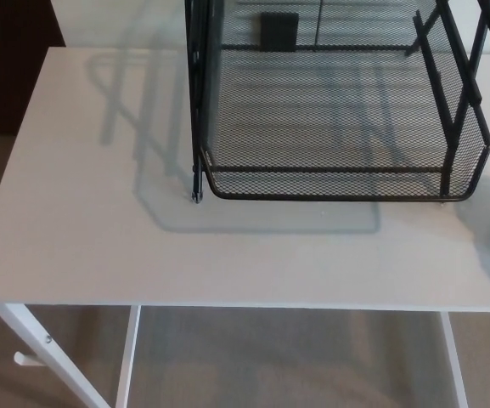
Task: The robot walks towards a desk on which a file tray is kept in the middle and a toilet paper roll is kept on its right. The robot uses its right hand to hook on finger in the gap of the roll and grabs it, lifts it and places it on the tray.
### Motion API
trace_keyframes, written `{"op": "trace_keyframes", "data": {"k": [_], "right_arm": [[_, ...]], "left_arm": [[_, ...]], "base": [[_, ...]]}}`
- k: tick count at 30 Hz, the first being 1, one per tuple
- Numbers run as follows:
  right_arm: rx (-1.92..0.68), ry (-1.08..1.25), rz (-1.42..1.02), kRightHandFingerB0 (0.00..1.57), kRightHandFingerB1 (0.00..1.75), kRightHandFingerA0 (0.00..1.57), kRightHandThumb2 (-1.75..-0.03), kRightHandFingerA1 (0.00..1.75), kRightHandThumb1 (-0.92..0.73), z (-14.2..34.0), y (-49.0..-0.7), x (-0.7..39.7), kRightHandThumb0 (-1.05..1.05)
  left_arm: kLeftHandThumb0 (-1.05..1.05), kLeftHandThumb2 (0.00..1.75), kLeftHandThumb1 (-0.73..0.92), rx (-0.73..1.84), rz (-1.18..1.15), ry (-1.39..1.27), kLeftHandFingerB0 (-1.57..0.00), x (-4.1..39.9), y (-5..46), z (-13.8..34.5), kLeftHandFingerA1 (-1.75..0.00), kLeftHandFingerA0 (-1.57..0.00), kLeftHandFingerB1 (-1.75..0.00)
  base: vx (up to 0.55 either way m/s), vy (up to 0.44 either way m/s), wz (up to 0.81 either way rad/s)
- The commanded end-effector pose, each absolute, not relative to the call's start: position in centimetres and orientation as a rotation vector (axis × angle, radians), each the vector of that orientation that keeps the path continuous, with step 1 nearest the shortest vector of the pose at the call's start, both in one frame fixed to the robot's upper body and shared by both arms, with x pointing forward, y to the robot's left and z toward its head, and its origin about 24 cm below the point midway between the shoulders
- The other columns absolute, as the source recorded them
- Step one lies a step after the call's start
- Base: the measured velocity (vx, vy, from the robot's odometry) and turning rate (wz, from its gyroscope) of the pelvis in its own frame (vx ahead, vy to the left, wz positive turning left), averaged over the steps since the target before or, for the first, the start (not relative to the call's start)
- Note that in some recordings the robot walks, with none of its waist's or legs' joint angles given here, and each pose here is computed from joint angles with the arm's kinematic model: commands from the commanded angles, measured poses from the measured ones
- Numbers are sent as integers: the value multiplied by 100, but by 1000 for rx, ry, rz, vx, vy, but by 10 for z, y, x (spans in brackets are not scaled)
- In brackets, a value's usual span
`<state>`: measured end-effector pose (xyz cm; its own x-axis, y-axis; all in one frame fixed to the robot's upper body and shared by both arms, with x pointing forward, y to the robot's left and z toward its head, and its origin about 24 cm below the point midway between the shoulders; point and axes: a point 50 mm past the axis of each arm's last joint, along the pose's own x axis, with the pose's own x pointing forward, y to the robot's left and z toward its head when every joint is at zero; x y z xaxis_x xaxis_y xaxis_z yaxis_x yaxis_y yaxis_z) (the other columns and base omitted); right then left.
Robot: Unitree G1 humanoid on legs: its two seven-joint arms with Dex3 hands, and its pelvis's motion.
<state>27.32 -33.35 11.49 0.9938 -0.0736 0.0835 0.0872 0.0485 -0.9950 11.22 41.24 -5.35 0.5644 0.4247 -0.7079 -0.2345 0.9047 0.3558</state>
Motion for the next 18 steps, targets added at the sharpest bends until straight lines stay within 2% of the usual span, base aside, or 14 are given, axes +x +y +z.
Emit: {"op": "trace_keyframes", "data": {"k": [1, 2, 3, 4, 5, 6, 7, 9, 10, 11, 12, 15, 16, 18], "right_arm": [[-1443, -83, -138, 83, 132, 89, -87, 165, -64, 151, -339, 274, -6], [-1422, -101, -158, 85, 131, 89, -90, 164, -62, 157, -338, 275, -7], [-1411, -155, -168, 83, 130, 88, -92, 161, -62, 167, -338, 276, -6], [-1384, -192, -165, 80, 132, 86, -91, 160, -63, 175, -339, 278, -5], [-1361, -199, -163, 76, 139, 83, -91, 163, -68, 183, -338, 280, -5], [-1341, -208, -166, 76, 138, 83, -90, 163, -68, 194, -336, 282, -5], [-1341, -228, -175, 76, 140, 82, -88, 163, -68, 202, -334, 284, -7], [-1340, -238, -181, 76, 140, 82, -88, 163, -68, 205, -331, 285, -7], [-1348, -261, -181, 77, 136, 79, -85, 159, -68, 213, -331, 286, -6], [-1325, -285, -203, 80, 135, 83, -88, 156, -66, 221, -328, 288, -10], [-1331, -306, -218, 79, 131, 83, -71, 158, -74, 231, -325, 290, -20], [-1313, -438, -227, 74, 138, 80, -66, 164, -77, 260, -317, 295, -21], [-1309, -469, -246, 68, 157, 80, -87, 173, -70, 272, -313, 298, -25], [-1294, -526, -277, 68, 158, 81, -90, 175, -68, 294, -305, 301, -23]], "left_arm": [[-91, 66, 84, 255, 403, 915, -22, 109, 419, -50, -79, -44, -63], [-91, 109, 62, 261, 400, 913, -25, 108, 419, -50, -78, -48, -65], [-92, 66, 85, 258, 401, 910, -23, 108, 419, -50, -81, -44, -64], [-92, 66, 85, 255, 403, 910, -22, 108, 419, -50, -81, -44, -64], [-91, 109, 63, 258, 405, 912, -25, 108, 419, -50, -78, -47, -65], [-92, 65, 85, 263, 404, 912, -23, 107, 419, -50, -81, -45, -64], [-90, 109, 63, 263, 403, 913, -25, 106, 419, -50, -78, -49, -64], [-90, 109, 63, 263, 405, 915, -25, 105, 420, -50, -78, -49, -64], [-92, 65, 85, 255, 410, 920, -23, 106, 420, -50, -80, -45, -64], [-92, 109, 63, 253, 416, 924, -25, 106, 420, -50, -78, -48, -65], [-93, 66, 85, 259, 407, 922, -22, 106, 420, -49, -82, -45, -65], [-93, 66, 85, 258, 400, 919, -22, 105, 419, -51, -83, -44, -66], [-92, 66, 85, 258, 401, 918, -23, 105, 419, -50, -84, -45, -65], [-92, 65, 85, 256, 402, 916, -23, 104, 419, -50, -84, -45, -65]], "base": [[0, 0, 0], [0, 0, 0], [0, 0, 0], [0, 0, 0], [0, 0, 0], [0, 0, 0], [0, 0, 0], [0, 0, 0], [0, 0, 0], [0, 0, 0], [0, 0, 0], [0, 0, 0], [0, 0, 0], [0, 0, 0]]}}
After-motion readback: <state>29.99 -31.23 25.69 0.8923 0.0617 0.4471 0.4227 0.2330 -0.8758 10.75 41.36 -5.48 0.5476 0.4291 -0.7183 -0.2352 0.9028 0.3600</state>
